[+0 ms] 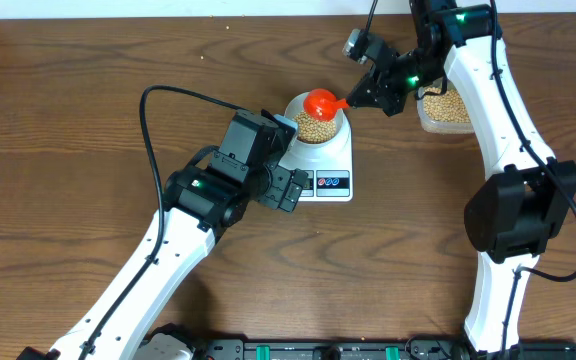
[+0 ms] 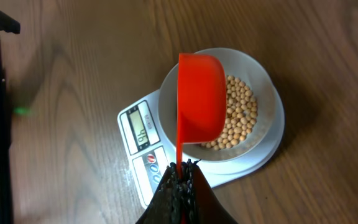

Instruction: Scoop item into bowl and weigh 50g on scale

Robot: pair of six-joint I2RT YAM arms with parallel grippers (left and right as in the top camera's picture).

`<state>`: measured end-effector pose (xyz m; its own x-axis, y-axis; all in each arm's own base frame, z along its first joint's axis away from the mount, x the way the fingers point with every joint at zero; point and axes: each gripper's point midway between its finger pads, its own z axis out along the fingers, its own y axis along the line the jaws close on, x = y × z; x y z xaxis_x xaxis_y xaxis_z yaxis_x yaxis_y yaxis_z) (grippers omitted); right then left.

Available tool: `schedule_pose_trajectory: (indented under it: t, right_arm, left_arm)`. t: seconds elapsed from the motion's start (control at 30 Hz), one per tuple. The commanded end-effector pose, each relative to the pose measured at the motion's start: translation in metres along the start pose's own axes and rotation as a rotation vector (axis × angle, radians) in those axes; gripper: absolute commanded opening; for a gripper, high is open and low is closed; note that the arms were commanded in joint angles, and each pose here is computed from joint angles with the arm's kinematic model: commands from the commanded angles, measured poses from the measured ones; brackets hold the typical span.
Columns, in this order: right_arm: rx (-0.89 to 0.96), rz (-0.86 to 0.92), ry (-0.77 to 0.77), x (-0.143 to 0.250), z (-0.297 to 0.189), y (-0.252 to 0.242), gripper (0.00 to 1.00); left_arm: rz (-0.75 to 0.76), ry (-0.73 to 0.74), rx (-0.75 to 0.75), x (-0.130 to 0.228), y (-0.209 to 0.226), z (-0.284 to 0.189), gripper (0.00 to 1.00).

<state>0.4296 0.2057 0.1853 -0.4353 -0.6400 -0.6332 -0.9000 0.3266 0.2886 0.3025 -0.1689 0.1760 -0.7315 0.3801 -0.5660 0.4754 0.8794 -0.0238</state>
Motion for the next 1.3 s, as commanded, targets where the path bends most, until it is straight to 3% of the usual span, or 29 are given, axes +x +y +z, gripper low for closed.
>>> schedule_pose_trajectory:
  t: [0.0, 1.27]
  right_arm:
    - [0.026, -0.034, -0.042, -0.0165, -0.0146, 0.0056, 0.01]
    - [0.083, -0.091, 0.021, -0.0091, -0.0119, -0.0025, 0.01]
  left_arm:
    - [-0.005, 0.009, -0.014, 0.0014, 0.0034, 0.0024, 0.98]
    - [-0.005, 0.009, -0.014, 0.0014, 0.0034, 0.0024, 0.98]
